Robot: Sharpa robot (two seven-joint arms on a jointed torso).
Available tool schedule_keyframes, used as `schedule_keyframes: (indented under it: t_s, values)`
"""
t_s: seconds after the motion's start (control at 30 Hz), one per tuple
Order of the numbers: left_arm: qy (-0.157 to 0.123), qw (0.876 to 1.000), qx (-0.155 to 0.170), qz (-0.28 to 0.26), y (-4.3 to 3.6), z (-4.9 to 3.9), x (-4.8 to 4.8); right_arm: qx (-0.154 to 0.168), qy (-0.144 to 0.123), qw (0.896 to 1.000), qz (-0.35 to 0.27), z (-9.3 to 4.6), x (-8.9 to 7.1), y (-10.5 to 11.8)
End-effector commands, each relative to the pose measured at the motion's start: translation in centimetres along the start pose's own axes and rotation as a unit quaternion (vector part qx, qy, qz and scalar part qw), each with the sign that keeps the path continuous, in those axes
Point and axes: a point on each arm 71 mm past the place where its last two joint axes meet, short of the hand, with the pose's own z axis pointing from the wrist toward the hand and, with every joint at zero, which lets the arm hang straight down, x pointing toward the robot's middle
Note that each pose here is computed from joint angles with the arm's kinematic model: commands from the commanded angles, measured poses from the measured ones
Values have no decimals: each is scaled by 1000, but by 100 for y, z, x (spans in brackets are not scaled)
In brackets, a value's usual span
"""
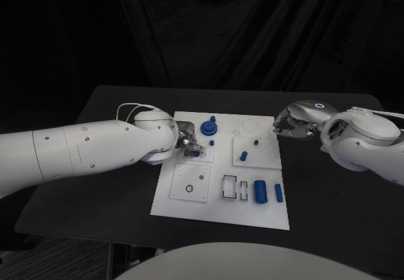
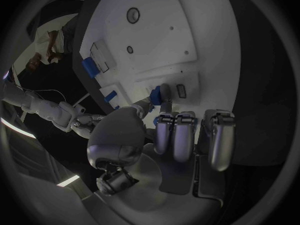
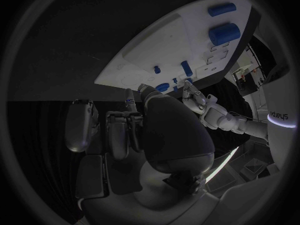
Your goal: Assemble the parts on the task board
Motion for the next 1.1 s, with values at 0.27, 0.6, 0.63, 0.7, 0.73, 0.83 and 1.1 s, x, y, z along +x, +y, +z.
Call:
schedule_keyframes:
  t_s: [0.27, 0.6, 0.63, 0.7, 0.73, 0.83, 1.1]
  values:
    - [11, 1000, 3, 1, 3, 11, 44, 10, 7, 1000, -2, -5, 24, -16]
    - [7, 1000, 3, -2, 21, 8, 37, 12, 10, 1000, -2, -4, 32, -17]
    - [6, 1000, 3, -3, 21, 8, 36, 12, 10, 1000, -2, -4, 33, -18]
    - [5, 1000, 3, -4, 21, 8, 35, 12, 10, 1000, -2, -4, 35, -18]
    - [4, 1000, 4, -4, 21, 8, 34, 12, 11, 1000, -2, -4, 35, -19]
    - [2, 1000, 5, -6, 23, 7, 31, 13, 11, 1000, -2, -4, 37, -20]
    - [-5, 1000, 9, -11, 26, 4, 21, 14, 12, 1000, -2, -5, 40, -23]
